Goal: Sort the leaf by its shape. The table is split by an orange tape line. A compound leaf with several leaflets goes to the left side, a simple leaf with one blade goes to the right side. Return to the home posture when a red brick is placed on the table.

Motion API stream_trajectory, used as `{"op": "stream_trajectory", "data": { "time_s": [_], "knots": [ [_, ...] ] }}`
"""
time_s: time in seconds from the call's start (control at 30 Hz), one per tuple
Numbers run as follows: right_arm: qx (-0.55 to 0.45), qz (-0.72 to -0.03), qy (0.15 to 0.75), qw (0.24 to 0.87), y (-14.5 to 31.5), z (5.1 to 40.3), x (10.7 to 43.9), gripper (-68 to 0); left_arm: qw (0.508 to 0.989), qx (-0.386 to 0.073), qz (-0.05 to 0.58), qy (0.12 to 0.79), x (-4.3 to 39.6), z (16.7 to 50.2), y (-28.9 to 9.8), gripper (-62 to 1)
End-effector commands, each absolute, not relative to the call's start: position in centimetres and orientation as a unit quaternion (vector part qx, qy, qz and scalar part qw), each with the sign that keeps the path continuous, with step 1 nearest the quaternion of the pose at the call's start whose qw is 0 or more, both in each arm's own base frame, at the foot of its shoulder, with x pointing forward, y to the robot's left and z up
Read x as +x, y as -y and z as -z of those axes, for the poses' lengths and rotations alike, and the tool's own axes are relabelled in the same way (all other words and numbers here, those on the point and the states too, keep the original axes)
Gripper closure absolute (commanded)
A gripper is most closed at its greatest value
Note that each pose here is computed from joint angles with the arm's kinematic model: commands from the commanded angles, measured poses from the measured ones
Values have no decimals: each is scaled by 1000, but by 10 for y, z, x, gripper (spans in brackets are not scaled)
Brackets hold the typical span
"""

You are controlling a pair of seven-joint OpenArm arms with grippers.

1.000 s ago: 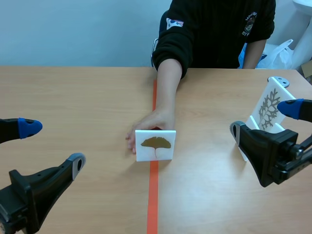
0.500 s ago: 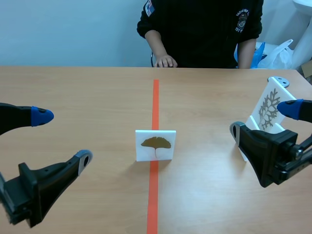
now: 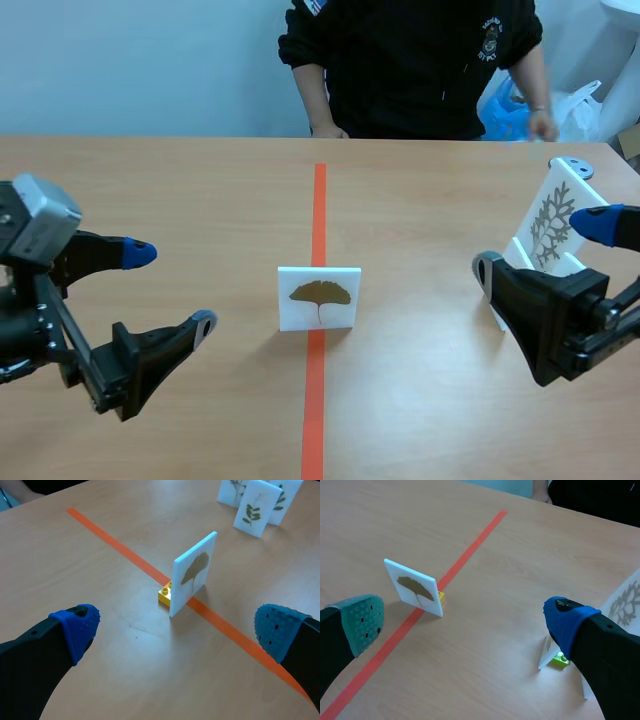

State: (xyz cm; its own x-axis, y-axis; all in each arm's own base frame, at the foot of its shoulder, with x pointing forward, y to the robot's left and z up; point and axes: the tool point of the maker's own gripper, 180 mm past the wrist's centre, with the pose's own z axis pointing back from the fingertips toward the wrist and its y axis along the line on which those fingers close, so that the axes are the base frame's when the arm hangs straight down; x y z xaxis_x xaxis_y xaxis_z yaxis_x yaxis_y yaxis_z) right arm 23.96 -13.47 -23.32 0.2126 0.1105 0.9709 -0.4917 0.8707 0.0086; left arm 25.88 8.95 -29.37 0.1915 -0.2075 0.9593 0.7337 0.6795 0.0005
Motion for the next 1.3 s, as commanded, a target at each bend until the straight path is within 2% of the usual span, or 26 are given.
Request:
{"op": "stream_trajectory", "data": {
  "time_s": [0.0,0.3,0.8,1.27],
  "knots": [
    [155,-198,609,752,137,224,244,-679,714,-252,328,565,264,285,-81,-623],
    [153,-200,608,753,138,225,244,-679,695,-266,372,555,283,314,-52,-623],
    [153,-199,608,753,138,225,244,-679,662,-313,392,556,308,340,16,-623],
    [154,-197,609,753,137,225,244,-679,669,-297,409,545,303,370,31,-623]
  ]
}}
